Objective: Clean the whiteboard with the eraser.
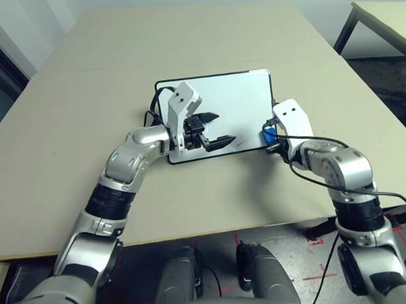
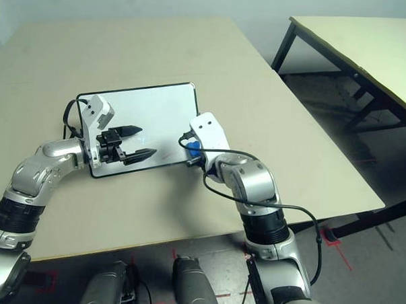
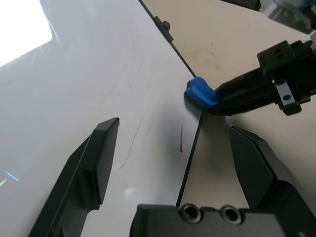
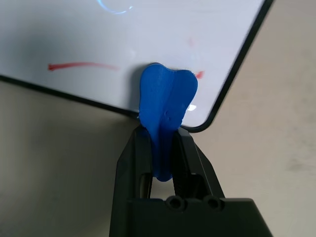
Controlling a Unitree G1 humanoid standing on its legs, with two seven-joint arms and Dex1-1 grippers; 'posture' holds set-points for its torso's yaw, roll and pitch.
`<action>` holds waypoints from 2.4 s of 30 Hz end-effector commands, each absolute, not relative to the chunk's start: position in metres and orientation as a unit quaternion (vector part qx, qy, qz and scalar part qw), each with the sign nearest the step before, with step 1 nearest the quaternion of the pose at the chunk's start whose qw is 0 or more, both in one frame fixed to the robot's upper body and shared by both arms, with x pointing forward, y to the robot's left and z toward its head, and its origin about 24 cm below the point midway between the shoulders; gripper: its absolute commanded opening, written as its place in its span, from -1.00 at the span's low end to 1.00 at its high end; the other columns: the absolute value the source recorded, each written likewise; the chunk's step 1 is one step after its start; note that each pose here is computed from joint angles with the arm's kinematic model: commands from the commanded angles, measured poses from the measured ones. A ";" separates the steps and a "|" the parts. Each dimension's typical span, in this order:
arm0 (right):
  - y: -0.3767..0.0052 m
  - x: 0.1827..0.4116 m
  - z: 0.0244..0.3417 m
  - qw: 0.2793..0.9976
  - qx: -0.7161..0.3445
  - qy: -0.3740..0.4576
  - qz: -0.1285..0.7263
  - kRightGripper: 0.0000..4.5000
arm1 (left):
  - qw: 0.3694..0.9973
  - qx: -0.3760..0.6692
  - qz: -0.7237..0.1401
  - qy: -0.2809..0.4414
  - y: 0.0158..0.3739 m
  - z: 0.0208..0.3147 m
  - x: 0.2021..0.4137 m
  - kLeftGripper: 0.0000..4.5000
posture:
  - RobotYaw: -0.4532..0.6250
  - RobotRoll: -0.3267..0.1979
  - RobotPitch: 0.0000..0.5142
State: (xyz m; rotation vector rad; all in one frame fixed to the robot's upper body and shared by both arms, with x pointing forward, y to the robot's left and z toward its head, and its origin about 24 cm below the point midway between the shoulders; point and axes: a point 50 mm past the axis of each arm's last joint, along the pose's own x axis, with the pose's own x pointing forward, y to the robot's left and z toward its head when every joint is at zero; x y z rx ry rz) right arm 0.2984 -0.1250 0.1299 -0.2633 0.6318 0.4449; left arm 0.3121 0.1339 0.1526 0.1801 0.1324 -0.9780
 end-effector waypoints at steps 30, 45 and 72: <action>-0.079 0.303 0.141 0.905 -0.108 0.285 0.295 -0.77 | 0.876 0.097 -0.466 0.084 0.139 0.150 0.310 1.00 | -0.37 0.25 -0.45; -0.119 0.338 0.144 0.934 -0.121 0.268 0.202 -0.77 | 0.877 0.104 -0.460 0.086 0.144 0.153 0.309 1.00 | -0.35 0.25 -0.47; -0.113 0.313 0.126 0.896 -0.140 0.339 0.250 -0.77 | 0.860 0.132 -0.471 0.144 0.158 0.149 0.300 1.00 | -0.33 0.25 -0.48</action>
